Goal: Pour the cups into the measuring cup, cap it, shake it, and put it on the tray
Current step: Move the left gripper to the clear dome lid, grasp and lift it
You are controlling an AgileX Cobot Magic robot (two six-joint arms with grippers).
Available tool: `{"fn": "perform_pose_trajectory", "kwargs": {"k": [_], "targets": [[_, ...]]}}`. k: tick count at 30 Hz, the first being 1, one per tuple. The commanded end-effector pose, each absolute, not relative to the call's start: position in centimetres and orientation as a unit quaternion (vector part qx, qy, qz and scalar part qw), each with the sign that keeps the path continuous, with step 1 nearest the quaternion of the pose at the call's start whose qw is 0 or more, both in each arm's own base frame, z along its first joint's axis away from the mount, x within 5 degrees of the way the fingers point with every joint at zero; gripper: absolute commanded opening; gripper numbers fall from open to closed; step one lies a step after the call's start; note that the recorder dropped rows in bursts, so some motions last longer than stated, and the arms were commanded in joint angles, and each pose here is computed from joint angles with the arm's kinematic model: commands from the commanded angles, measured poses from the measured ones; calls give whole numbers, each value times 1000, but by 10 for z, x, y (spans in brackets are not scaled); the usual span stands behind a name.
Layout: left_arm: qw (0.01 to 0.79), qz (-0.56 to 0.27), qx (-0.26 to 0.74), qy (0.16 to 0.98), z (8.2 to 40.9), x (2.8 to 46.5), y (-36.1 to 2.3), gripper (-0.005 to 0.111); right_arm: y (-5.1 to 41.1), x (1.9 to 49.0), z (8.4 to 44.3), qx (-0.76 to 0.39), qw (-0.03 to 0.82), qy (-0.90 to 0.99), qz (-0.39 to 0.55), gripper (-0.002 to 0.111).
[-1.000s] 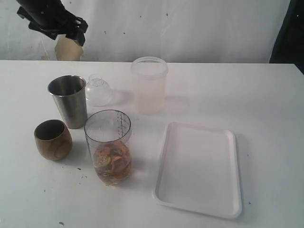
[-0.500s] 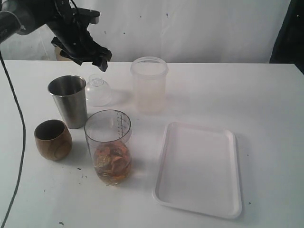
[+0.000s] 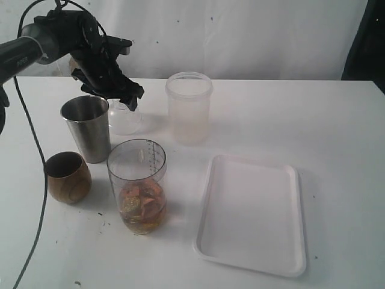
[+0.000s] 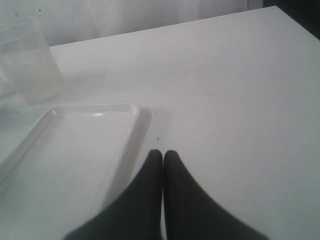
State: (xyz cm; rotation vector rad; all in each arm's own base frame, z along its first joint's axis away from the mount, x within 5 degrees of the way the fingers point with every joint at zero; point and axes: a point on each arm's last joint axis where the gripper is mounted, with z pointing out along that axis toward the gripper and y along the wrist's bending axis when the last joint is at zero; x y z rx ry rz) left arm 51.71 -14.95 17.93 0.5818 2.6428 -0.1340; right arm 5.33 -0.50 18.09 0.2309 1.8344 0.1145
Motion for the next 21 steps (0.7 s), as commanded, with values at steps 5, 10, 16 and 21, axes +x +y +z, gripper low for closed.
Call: {"fn": "perform_pose_trajectory", "kwargs": {"k": [5, 10, 16, 21], "targets": [[219, -55, 206, 952, 183, 517, -152, 44, -5, 53, 181, 97, 604, 790, 50, 0], [221, -55, 206, 952, 183, 517, -152, 0, -5, 53, 181, 97, 604, 790, 50, 0], [233, -51, 207, 949, 190, 517, -151, 0, -5, 53, 181, 97, 604, 790, 50, 0], [267, -33, 212, 940, 220, 515, -147, 0, -5, 53, 181, 106, 603, 789, 57, 0]]}}
